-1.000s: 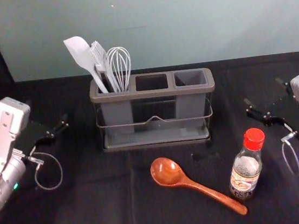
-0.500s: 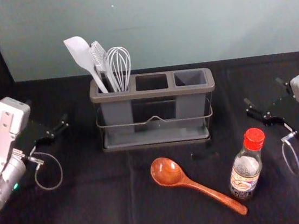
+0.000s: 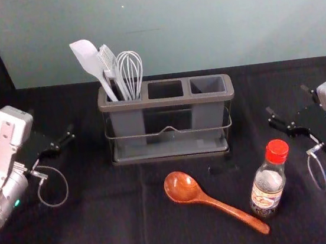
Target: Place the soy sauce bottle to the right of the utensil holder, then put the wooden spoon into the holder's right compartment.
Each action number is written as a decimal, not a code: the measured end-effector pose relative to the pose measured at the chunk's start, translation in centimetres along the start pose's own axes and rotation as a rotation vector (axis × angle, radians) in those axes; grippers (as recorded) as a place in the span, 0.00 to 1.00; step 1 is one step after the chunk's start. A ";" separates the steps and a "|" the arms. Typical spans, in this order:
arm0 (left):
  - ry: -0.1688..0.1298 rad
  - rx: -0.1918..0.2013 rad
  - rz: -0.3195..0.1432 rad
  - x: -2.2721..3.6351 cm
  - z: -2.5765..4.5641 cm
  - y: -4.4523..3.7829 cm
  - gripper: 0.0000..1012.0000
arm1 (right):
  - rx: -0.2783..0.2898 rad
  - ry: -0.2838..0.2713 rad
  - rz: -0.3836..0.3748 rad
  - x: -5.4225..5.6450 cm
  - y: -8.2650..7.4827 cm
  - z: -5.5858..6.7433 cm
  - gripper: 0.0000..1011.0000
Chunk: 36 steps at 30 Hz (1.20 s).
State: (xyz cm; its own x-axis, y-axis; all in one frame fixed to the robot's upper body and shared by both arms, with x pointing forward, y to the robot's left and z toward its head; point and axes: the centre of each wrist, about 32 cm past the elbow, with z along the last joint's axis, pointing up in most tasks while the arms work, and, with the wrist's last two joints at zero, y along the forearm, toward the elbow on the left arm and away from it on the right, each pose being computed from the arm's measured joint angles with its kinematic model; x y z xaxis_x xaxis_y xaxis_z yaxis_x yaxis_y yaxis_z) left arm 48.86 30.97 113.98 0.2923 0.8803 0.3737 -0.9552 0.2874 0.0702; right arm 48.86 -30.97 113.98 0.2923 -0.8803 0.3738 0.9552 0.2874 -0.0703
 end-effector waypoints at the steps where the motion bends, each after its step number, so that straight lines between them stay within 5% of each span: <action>1: 0.000 0.000 0.000 0.00 0.00 0.00 0.99 | 0.000 0.000 0.000 0.0 0.0 0.0 0.99; 13: 0.000 0.000 0.000 0.00 0.00 0.00 0.99 | 0.022 0.003 -0.014 0.5 -1.4 0.0 0.99; 27: 0.000 0.000 0.000 0.00 0.00 0.00 0.99 | 0.029 0.018 0.017 1.7 -8.1 1.0 0.99; 36: 0.000 0.000 0.000 0.00 0.00 0.00 0.99 | 0.083 0.145 0.134 3.3 -12.5 1.8 0.99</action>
State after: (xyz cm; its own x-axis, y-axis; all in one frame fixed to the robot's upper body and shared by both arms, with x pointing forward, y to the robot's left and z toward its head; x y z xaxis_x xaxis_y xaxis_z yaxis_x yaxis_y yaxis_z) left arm 48.86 30.96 113.98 0.2923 0.8803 0.3737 -0.9552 0.2874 0.0702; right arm 37.78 -36.83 117.73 0.4258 -0.8753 0.2292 0.9020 0.4304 -0.0321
